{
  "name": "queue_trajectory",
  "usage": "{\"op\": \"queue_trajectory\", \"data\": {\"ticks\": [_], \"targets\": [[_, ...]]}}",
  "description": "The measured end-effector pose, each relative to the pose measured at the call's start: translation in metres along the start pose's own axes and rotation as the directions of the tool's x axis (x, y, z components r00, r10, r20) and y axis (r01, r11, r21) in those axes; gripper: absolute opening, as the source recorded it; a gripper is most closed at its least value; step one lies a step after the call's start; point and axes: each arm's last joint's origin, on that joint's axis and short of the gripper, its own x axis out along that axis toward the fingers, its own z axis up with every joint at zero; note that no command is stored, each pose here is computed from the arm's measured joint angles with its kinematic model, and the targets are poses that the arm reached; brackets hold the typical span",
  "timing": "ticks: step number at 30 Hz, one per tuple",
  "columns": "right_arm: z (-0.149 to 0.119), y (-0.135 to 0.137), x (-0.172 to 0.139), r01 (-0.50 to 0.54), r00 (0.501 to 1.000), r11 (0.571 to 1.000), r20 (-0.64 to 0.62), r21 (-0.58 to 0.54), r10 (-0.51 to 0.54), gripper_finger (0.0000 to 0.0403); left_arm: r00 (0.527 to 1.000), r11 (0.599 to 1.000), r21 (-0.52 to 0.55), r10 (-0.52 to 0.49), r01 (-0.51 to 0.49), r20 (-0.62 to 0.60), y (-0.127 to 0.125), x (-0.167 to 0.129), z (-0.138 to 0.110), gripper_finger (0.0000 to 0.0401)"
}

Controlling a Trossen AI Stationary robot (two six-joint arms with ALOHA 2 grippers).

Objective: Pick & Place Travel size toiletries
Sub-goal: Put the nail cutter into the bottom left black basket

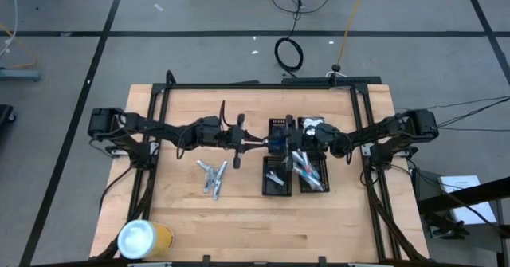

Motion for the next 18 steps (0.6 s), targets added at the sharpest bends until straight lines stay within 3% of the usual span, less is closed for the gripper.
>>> {"op": "queue_trajectory", "data": {"ticks": [5, 13, 18], "targets": [[-0.003, 0.0, -0.001, -0.005, 1.0, 1.0, -0.024, -0.029, 0.005, 0.0045, 0.999, 0.999, -0.025, -0.031, 0.031, 0.012, -0.001, 0.01, -0.011, 0.0021], [-0.002, 0.0, -0.001, -0.004, 0.999, 1.0, -0.048, -0.028, 0.002, 0.0045, 1.0, 0.998, -0.056, 0.003, -0.003, -0.002, 0.0, 0.012, -0.011, 0.009], [0.005, 0.002, -0.01, -0.076, 0.985, 0.995, -0.151, 0.064, 0.085, 0.0045, 0.991, 0.996, -0.092, -0.015, 0.002, -0.135, -0.001, 0.01, -0.022, 0.0118]]}}
